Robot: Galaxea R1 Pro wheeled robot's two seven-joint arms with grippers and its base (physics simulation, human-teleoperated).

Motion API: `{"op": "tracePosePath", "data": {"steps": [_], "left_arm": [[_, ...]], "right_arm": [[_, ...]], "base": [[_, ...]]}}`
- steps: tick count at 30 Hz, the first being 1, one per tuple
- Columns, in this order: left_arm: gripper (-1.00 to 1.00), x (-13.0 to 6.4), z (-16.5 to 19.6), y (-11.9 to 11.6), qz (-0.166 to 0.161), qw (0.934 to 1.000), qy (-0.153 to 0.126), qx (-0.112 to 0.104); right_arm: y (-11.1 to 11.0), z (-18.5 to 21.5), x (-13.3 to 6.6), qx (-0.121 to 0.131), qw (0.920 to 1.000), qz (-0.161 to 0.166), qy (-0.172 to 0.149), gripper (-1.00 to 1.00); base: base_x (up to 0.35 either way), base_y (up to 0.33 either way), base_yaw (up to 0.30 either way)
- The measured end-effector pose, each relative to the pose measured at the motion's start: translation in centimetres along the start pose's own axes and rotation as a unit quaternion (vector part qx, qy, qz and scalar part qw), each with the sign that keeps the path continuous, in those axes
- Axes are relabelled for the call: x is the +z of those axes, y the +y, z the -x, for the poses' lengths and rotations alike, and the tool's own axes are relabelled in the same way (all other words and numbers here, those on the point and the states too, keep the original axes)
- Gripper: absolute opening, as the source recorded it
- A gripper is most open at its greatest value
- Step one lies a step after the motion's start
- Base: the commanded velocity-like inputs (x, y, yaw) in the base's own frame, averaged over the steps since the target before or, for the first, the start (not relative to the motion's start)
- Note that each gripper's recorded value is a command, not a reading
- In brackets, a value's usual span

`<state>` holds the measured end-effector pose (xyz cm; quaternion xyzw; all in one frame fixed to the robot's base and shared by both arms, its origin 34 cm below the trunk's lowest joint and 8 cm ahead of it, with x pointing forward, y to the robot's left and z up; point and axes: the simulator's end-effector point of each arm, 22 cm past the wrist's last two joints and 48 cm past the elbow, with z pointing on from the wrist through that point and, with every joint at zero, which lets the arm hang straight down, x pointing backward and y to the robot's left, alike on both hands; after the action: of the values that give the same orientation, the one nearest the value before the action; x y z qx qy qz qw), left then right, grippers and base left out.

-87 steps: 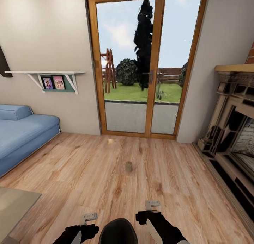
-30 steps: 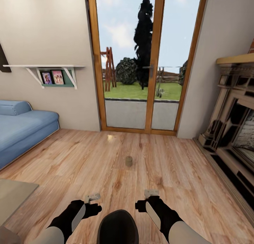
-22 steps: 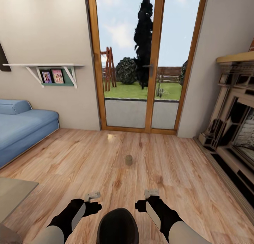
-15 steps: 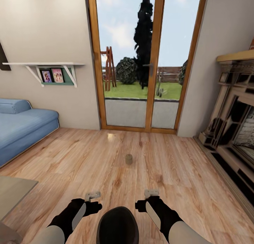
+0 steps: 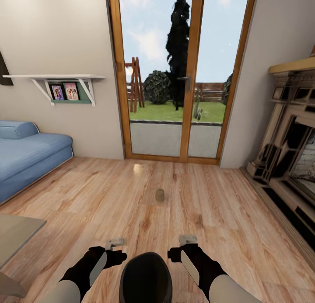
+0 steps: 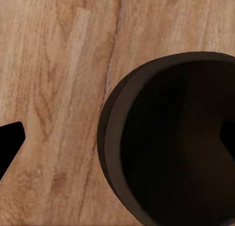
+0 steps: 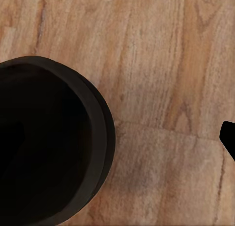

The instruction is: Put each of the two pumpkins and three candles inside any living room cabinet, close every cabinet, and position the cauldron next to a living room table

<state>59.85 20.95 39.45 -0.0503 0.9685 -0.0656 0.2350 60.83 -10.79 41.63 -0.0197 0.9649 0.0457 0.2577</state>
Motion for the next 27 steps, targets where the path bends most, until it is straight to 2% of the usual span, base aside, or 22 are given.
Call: {"op": "tracePosePath", "data": {"steps": [27], "left_arm": [[1.00, 4.5, -3.8, 1.5, 0.004, 1.0000, -0.002, 0.002]], "right_arm": [[-0.3, -4.3, 4.4, 0.001, 1.0000, 0.001, 0.001, 1.00]], "base": [[0.000, 0.000, 0.000]]}}
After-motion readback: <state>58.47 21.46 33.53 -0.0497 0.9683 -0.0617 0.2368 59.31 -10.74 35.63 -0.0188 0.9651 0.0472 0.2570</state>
